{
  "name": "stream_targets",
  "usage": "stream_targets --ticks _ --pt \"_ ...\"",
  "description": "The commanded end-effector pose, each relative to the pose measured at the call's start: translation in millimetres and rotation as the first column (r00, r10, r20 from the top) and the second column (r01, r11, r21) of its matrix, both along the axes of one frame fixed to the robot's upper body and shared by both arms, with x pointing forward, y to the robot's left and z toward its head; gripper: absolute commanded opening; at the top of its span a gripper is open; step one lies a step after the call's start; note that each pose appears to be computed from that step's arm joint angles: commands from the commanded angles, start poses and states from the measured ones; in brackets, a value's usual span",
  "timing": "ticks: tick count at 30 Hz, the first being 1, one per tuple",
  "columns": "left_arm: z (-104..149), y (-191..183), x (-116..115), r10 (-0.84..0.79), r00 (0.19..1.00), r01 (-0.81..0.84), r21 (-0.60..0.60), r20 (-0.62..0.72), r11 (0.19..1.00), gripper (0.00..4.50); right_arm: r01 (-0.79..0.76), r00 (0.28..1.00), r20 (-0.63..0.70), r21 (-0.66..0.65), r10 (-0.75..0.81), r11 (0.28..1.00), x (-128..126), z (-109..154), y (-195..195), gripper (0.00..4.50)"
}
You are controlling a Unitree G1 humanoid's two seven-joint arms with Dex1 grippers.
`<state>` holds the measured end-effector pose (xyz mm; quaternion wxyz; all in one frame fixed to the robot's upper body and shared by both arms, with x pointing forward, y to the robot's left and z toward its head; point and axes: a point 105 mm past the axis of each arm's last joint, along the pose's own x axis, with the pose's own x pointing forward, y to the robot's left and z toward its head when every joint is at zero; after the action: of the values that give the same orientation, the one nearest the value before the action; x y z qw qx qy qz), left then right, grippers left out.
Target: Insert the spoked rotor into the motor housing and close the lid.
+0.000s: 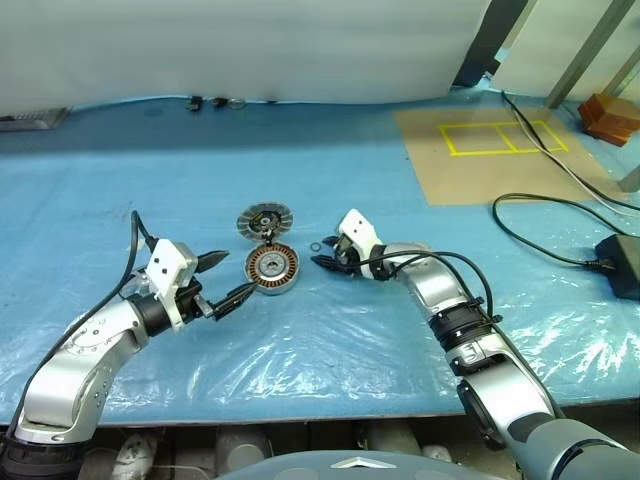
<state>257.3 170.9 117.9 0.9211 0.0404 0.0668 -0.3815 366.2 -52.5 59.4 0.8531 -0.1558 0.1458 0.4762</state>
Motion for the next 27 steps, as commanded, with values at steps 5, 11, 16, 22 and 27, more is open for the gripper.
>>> stream_targets --ticks 5,11,16,22,27 --pt "9.3 -0.7 0.4 -0.004 0.999 0.004 0.004 0.044 1.0 4.5 0.035 0.999 -0.02 -0.044 -0.036 0.998 2.0 -15.5 0.1 2.54" --pt "8.3 -2.4 -0.8 -0.01 0.999 0.01 0.004 0.039 1.0 4.5 0.048 0.998 -0.029 -0.052 -0.05 0.998 4.9 -19.1 0.1 2.54" --pt "8.1 -2.4 -1.1 -0.008 0.999 0.008 0.004 0.037 1.0 4.5 0.032 0.998 -0.054 -0.053 -0.035 0.998 0.9 -22.6 -3.4 2.14" --pt "7.7 -2.6 -0.9 -0.007 0.999 0.007 0.005 0.034 1.0 4.5 0.029 0.998 -0.059 -0.054 -0.032 0.998 -1.0 -24.2 -3.7 1.09" --pt "9.5 -0.8 2.3 -0.001 0.999 0.001 0.01 0.041 1.0 4.5 -0.005 0.998 -0.062 -0.044 0.002 0.999 -5.0 -23.0 6.1 0.67"
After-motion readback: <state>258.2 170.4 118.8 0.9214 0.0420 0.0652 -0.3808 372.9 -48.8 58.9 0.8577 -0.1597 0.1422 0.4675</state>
